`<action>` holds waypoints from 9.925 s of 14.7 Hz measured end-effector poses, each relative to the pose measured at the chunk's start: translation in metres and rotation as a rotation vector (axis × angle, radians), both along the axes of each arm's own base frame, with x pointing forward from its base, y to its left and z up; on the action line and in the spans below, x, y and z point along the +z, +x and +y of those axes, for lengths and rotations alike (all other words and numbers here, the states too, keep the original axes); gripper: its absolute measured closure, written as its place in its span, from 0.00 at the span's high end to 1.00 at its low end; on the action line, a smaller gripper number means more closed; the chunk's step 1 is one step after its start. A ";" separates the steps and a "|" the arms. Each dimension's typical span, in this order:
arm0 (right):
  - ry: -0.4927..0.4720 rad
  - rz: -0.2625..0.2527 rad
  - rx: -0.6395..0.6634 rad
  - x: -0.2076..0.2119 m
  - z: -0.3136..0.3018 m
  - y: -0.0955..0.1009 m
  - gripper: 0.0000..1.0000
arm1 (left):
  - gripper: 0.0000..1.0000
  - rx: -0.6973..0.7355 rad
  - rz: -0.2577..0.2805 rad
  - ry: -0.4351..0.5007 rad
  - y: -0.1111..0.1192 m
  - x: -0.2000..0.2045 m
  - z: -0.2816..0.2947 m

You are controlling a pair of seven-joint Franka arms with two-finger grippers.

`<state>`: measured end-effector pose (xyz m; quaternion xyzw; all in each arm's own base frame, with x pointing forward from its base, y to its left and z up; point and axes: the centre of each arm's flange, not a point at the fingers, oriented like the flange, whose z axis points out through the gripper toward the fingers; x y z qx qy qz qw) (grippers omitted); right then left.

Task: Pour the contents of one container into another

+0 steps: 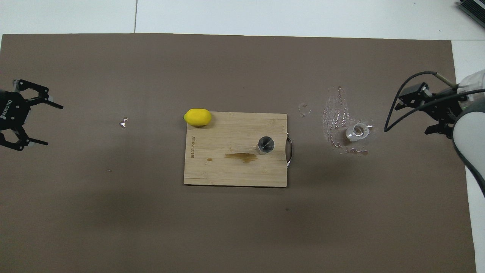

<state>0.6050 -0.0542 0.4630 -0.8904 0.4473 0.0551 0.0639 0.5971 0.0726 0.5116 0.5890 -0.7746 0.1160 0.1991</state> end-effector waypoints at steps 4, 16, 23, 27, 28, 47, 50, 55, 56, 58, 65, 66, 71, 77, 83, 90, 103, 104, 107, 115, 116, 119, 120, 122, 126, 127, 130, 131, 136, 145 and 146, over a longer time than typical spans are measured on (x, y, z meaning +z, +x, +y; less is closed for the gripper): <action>0.155 0.068 -0.212 -0.075 -0.026 0.014 1.00 | 1.00 0.115 0.052 0.054 -0.001 0.001 0.009; 0.508 0.259 -0.587 -0.196 -0.062 -0.014 1.00 | 1.00 0.716 0.066 0.400 -0.043 0.144 -0.060; 0.546 0.260 -0.628 -0.217 -0.036 -0.021 1.00 | 1.00 1.251 0.238 0.438 -0.043 0.139 -0.060; 0.576 0.255 -0.644 -0.213 -0.030 -0.019 1.00 | 1.00 1.455 0.298 0.444 -0.043 0.140 -0.061; 0.578 0.254 -0.645 -0.213 -0.030 -0.019 1.00 | 1.00 1.495 0.310 0.445 -0.043 0.140 -0.062; 0.590 0.258 -0.671 -0.183 -0.001 -0.011 0.51 | 1.00 1.807 0.254 0.444 -0.039 0.146 -0.083; 0.568 0.255 -0.689 -0.151 0.040 -0.005 0.51 | 1.00 1.789 0.245 0.444 -0.039 0.143 -0.095; 0.524 0.237 -0.745 -0.113 0.121 0.000 0.51 | 1.00 1.765 0.243 0.452 -0.041 0.137 -0.108; 0.506 0.230 -0.756 -0.108 0.138 -0.001 0.51 | 1.00 1.772 0.240 0.445 -0.041 0.138 -0.105; 0.450 0.208 -0.768 -0.098 0.173 -0.004 0.51 | 1.00 1.782 0.231 0.439 -0.041 0.141 -0.100; 0.254 0.117 -0.781 -0.063 0.260 -0.013 0.51 | 1.00 1.785 0.230 0.441 -0.045 0.144 -0.098; 0.235 0.102 -0.779 -0.059 0.265 -0.014 0.51 | 1.00 1.786 0.233 0.444 -0.045 0.144 -0.097; 0.192 0.036 -0.750 -0.037 0.281 -0.020 0.51 | 1.00 1.800 0.236 0.442 -0.051 0.151 -0.089; 0.162 -0.003 -0.704 -0.023 0.292 -0.037 0.51 | 1.00 1.797 0.228 0.434 -0.053 0.154 -0.092; 0.115 -0.034 -0.658 -0.033 0.297 -0.059 0.51 | 1.00 1.790 0.228 0.437 -0.053 0.152 -0.096; 0.018 -0.117 -0.604 -0.035 0.301 -0.067 0.51 | 1.00 1.790 0.229 0.438 -0.052 0.151 -0.096; -0.079 -0.258 -0.527 -0.036 0.342 -0.086 0.51 | 1.00 1.793 0.231 0.439 -0.052 0.150 -0.094; -0.091 -0.268 -0.509 -0.038 0.345 -0.089 0.51 | 1.00 1.793 0.231 0.439 -0.052 0.150 -0.094; -0.117 -0.286 -0.488 -0.043 0.351 -0.095 0.51 | 1.00 1.794 0.231 0.439 -0.052 0.150 -0.094; -0.114 -0.283 -0.519 -0.042 0.344 -0.091 0.51 | 1.00 1.798 0.232 0.439 -0.052 0.150 -0.093; -0.108 -0.279 -0.530 -0.041 0.343 -0.090 0.51 | 1.00 1.798 0.232 0.439 -0.052 0.150 -0.093; -0.082 -0.252 -0.564 -0.039 0.343 -0.089 0.51 | 1.00 1.799 0.230 0.436 -0.052 0.151 -0.093; -0.071 -0.239 -0.579 -0.039 0.342 -0.088 0.51 | 1.00 1.799 0.229 0.435 -0.052 0.151 -0.093; -0.043 -0.203 -0.624 -0.039 0.337 -0.085 0.51 | 1.00 1.799 0.229 0.434 -0.051 0.149 -0.093; 0.006 -0.142 -0.687 -0.039 0.326 -0.080 0.51 | 1.00 1.799 0.227 0.432 -0.051 0.149 -0.093; 0.013 -0.134 -0.699 -0.039 0.324 -0.079 0.51 | 1.00 1.799 0.227 0.432 -0.051 0.149 -0.093; 0.049 -0.092 -0.734 -0.039 0.318 -0.076 0.51 | 1.00 1.799 0.227 0.431 -0.051 0.149 -0.093; 0.068 -0.071 -0.745 -0.039 0.313 -0.073 0.51 | 1.00 1.799 0.227 0.431 -0.051 0.148 -0.093; 0.195 0.065 -0.795 -0.045 0.246 -0.050 0.51 | 1.00 1.800 0.226 0.431 -0.051 0.149 -0.093; 0.354 0.176 -0.770 -0.120 0.085 -0.021 0.51 | 1.00 1.801 0.226 0.430 -0.051 0.149 -0.093; 0.355 0.176 -0.763 -0.127 0.076 -0.020 0.51 | 1.00 1.801 0.226 0.430 -0.051 0.149 -0.093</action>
